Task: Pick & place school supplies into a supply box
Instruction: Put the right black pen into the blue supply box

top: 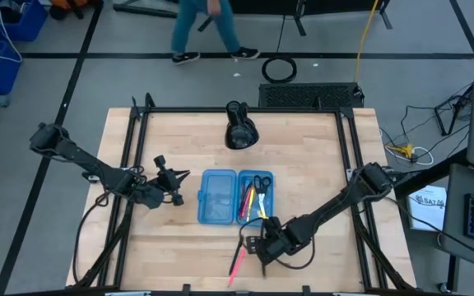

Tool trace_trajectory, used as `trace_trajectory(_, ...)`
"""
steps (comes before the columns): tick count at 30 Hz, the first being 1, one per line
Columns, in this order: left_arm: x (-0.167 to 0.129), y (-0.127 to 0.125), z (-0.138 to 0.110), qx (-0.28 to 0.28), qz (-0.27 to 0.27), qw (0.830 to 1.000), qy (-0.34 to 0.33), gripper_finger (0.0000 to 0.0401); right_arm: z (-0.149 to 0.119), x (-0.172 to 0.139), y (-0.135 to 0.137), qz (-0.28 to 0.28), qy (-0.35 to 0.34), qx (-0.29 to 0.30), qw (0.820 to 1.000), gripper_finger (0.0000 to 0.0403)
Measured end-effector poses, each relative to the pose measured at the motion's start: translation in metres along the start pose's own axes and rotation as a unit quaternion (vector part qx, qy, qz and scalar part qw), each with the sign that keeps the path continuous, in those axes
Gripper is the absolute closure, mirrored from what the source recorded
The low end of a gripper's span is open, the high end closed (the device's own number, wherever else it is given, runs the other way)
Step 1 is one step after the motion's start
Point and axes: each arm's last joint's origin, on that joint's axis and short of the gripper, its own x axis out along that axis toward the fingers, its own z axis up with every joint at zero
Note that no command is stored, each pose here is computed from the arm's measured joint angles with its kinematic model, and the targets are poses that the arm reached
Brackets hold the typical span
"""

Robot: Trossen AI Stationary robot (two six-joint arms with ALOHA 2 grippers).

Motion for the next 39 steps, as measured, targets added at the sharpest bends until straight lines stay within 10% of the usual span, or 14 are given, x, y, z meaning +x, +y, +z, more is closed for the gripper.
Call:
trace_trajectory(23,0.007,-0.001,-0.020,0.011,-0.041,0.999,0.012,0.0368,-0.004,0.001,-0.004,0.012,-0.056,-0.098,0.994,0.0211)
trace_trajectory(39,0.009,0.001,-0.019,0.003,-0.046,0.999,0.013,0.0368,-0.008,-0.023,0.042,0.056,-0.057,-0.199,0.977,0.0257)
